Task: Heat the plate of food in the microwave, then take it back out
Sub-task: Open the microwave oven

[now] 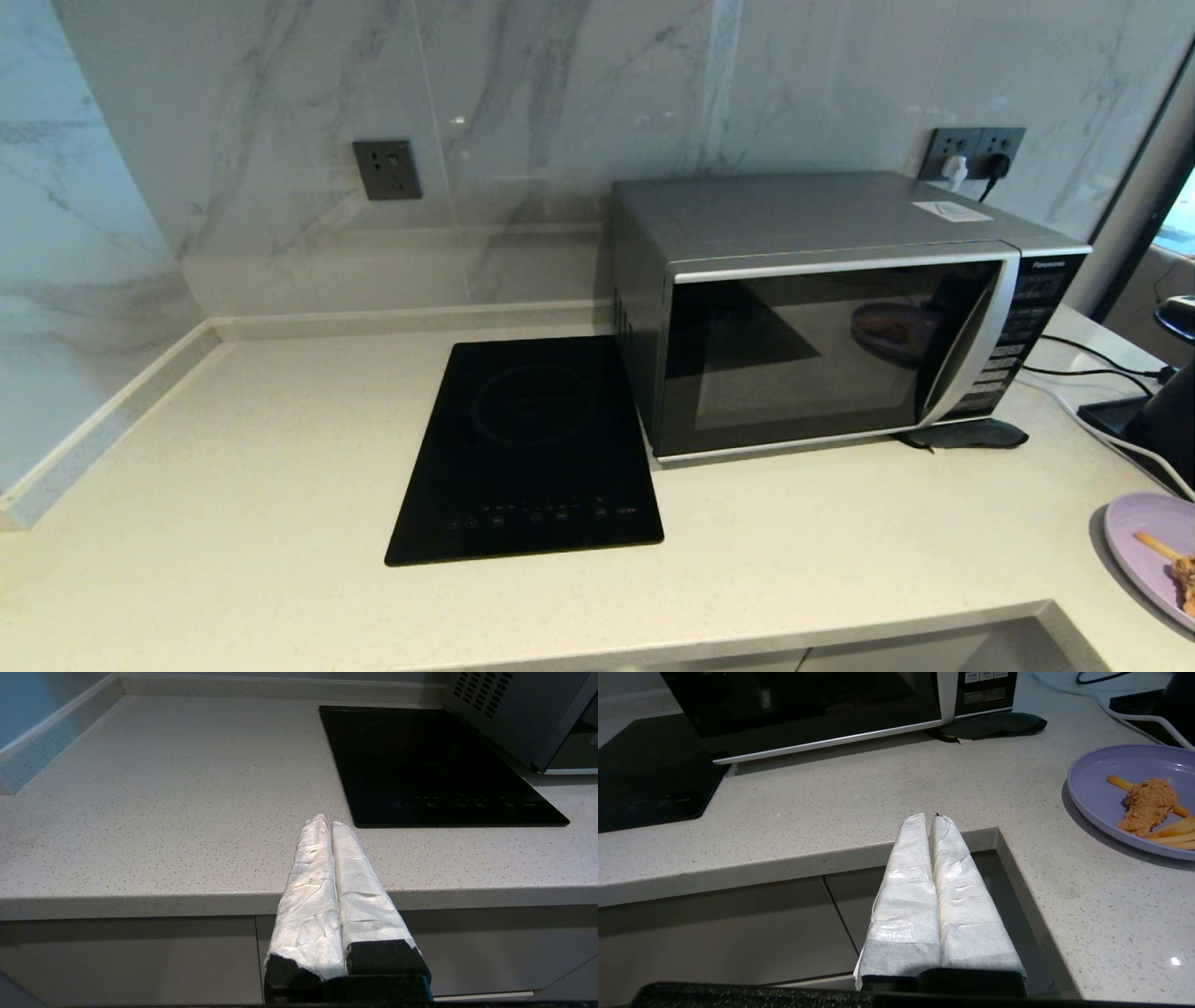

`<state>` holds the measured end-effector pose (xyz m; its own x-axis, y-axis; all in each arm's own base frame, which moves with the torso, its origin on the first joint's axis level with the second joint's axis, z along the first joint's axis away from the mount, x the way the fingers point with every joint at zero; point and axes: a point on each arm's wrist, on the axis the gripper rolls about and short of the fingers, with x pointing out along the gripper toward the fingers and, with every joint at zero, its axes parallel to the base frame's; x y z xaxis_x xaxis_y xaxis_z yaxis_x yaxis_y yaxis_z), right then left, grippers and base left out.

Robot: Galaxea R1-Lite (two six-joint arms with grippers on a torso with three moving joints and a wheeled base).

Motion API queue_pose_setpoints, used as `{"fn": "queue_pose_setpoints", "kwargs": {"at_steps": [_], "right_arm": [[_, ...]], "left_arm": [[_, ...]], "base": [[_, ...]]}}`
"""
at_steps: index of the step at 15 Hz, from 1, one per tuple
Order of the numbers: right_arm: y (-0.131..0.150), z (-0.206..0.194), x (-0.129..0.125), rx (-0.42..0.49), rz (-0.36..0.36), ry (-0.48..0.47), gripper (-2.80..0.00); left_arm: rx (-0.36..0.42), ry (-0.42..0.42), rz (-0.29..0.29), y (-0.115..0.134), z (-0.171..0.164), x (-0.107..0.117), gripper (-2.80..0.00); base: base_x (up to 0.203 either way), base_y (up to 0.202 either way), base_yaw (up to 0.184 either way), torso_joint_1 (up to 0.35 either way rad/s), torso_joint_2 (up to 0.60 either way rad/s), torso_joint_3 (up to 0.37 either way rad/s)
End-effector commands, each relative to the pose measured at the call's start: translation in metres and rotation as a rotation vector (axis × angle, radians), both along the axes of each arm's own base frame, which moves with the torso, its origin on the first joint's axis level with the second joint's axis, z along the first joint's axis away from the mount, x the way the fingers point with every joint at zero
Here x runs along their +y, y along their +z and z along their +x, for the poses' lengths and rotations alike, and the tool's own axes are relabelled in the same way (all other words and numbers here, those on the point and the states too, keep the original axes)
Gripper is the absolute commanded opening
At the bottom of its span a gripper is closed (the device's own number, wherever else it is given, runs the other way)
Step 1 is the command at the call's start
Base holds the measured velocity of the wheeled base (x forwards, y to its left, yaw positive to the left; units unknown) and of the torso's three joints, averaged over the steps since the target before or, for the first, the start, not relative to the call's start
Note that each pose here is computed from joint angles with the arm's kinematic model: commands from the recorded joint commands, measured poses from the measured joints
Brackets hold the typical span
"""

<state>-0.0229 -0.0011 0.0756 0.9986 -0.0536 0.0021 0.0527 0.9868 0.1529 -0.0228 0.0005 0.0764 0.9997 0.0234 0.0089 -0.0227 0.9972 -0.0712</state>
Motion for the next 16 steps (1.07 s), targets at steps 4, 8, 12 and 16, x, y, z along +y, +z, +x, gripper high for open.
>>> {"fn": "queue_pose_setpoints", "kwargs": {"at_steps": [4, 8, 12, 16], "right_arm": [[-0.0002, 0.0000, 0.0000, 0.002, -0.003, 0.000, -2.80], [0.0000, 0.0000, 0.0000, 0.001, -0.003, 0.000, -2.80], [-0.0002, 0.0000, 0.0000, 0.002, -0.003, -0.001, -2.80], [-0.0004, -0.0020, -0.0001, 0.048, -0.022, -0.006, -2.80]], "left_arm": [[0.001, 0.001, -0.001, 0.0001, 0.0001, 0.0000, -2.80], [0.001, 0.001, -0.001, 0.0001, 0.0001, 0.0000, -2.80], [0.001, 0.001, -0.001, 0.0001, 0.0001, 0.0000, -2.80], [0.001, 0.001, -0.001, 0.0001, 0.0001, 0.0000, -2.80]], "base": [[0.000, 0.000, 0.000, 0.000, 0.00, 0.000], [0.000, 0.000, 0.000, 0.000, 0.00, 0.000], [0.000, 0.000, 0.000, 0.000, 0.00, 0.000], [0.000, 0.000, 0.000, 0.000, 0.00, 0.000]]}}
